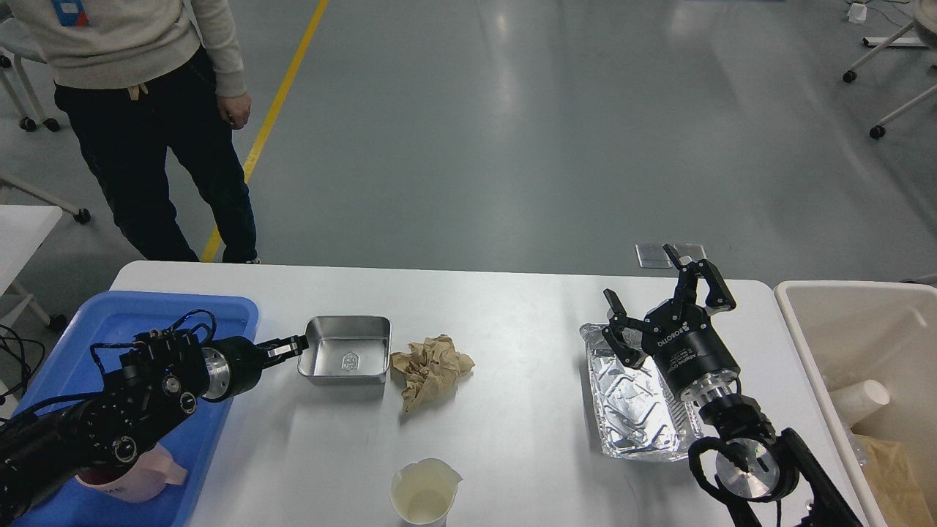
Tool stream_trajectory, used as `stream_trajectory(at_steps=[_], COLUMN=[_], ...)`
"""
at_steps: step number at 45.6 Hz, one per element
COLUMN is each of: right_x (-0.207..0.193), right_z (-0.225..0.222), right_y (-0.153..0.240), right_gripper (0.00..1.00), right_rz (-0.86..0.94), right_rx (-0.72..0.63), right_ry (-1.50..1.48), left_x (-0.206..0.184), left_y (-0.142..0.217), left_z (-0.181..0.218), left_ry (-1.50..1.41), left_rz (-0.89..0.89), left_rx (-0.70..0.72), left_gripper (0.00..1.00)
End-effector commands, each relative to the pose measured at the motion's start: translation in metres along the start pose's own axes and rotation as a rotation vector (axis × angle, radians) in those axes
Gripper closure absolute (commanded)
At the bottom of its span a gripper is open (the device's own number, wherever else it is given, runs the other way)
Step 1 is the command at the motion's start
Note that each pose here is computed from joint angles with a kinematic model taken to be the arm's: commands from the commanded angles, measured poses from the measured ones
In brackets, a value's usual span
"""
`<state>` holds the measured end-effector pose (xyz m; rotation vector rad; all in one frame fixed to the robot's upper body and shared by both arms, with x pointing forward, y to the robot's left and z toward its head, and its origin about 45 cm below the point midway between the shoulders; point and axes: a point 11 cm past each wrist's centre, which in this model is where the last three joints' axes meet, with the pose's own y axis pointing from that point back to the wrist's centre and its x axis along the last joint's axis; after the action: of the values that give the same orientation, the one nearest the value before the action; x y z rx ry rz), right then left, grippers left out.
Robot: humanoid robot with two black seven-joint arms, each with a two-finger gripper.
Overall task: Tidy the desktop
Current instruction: 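Grasp the steel tray rim with the left gripper, then lift the steel tray and carry it over the blue tray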
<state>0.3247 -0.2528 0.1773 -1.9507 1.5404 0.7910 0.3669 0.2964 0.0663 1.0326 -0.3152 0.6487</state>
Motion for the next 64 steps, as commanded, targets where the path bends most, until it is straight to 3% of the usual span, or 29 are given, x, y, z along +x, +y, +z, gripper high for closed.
stream_trajectory(at_steps=[1, 24, 48, 64], right_x=[0.0, -0.003, -0.013, -0.014], right_z=[0.0, 0.0, 0.009, 0.011], right_y=[0.0, -0.004, -0.009, -0.009], right_gripper=[0.0, 0.0, 0.0, 0.0], right_rz=[0.0, -0.008, -0.027, -0.03], right_rx=[0.0, 0.001, -0.016, -0.02], right_ry=[0.002, 0.006, 0.01, 0.008], left_x=[0.004, 0.063, 0.137, 0.148], left_y=[0.002, 0.028, 0.131, 0.183], left_z=[-0.002, -0.005, -0.051, -0.062], left_ry=[-0.001, 0.032, 0.026, -0.012], left_rz=[0.008, 0.089, 0.195, 0.209], left_rx=[0.002, -0.005, 0.064, 0.1], left_gripper=[1.0, 1.0, 1.0, 1.0])
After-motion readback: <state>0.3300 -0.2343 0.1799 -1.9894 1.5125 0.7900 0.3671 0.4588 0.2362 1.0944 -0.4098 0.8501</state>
